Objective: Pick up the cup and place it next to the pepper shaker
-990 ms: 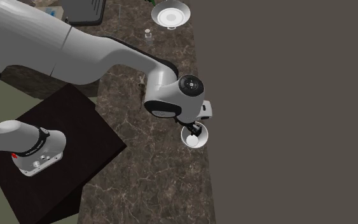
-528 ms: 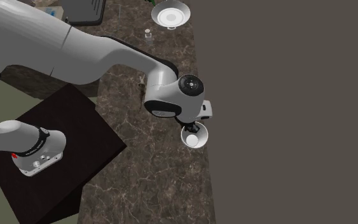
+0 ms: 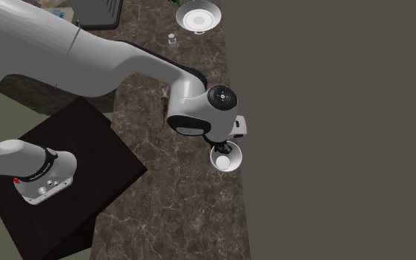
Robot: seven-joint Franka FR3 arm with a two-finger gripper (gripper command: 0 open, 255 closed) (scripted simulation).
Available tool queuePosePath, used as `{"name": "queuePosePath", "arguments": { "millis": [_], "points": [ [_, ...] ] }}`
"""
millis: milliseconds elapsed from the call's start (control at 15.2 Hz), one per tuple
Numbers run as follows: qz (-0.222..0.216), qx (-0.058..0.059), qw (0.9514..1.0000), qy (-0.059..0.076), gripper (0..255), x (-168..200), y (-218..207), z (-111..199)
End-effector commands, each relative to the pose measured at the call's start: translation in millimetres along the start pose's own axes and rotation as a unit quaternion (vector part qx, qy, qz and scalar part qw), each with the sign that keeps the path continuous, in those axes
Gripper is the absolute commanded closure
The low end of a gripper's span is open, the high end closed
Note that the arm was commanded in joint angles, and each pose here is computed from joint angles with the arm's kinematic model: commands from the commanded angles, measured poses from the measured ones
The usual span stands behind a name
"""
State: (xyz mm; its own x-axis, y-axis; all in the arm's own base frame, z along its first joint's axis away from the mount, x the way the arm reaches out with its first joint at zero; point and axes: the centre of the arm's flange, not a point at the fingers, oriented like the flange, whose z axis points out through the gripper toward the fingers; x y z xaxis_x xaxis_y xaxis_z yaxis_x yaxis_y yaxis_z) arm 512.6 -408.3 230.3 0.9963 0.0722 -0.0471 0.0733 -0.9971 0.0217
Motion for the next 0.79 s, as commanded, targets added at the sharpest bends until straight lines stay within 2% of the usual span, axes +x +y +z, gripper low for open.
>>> {"name": "queuePosePath", "arguments": {
  "millis": [0, 726],
  "points": [
    [0.0, 0.0, 1.0, 0.0, 255, -0.9, 0.7, -9.5],
    [0.0, 0.0, 1.0, 0.0, 255, -3.6, 2.0, -67.5]
  ]
}}
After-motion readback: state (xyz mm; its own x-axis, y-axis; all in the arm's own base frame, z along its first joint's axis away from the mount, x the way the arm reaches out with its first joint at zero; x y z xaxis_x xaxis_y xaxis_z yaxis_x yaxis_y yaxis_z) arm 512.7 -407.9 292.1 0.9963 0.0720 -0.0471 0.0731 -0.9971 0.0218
